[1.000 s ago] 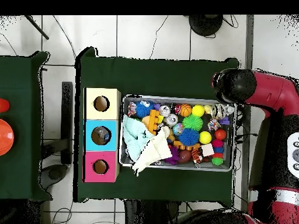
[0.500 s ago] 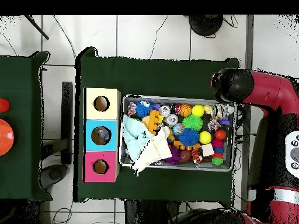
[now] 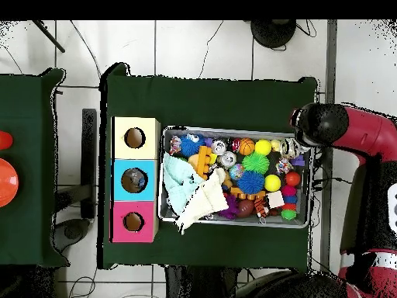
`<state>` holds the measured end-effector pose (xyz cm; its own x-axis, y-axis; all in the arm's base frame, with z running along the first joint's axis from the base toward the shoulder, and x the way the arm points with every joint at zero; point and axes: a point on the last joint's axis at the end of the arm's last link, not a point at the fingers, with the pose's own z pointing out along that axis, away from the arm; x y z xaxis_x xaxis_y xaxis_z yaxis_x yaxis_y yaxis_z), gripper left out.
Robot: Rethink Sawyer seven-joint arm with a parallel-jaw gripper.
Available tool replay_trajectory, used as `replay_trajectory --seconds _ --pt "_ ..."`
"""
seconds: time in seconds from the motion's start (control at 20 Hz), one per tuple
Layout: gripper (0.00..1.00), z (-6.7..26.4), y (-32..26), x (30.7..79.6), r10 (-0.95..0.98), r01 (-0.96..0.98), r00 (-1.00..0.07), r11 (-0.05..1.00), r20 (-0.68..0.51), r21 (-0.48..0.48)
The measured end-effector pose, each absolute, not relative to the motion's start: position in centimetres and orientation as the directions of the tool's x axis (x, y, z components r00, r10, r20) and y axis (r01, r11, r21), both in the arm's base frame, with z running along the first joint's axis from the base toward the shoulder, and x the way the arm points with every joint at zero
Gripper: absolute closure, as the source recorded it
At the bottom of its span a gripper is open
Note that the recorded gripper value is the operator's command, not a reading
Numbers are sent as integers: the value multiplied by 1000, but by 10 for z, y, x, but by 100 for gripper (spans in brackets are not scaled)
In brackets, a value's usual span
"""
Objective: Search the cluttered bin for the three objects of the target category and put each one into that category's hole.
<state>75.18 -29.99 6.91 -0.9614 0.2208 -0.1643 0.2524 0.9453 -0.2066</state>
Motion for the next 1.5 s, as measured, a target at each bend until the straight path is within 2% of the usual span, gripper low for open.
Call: replay_trajectory --seconds 0.65,1.15,1.5 --pt "0 39 -296 721 240 251 -967 951 -80 -180" --pt "0 29 -266 694 284 273 -954 956 98 -106" --pt "0 28 -243 683 265 243 -945 961 193 -131"
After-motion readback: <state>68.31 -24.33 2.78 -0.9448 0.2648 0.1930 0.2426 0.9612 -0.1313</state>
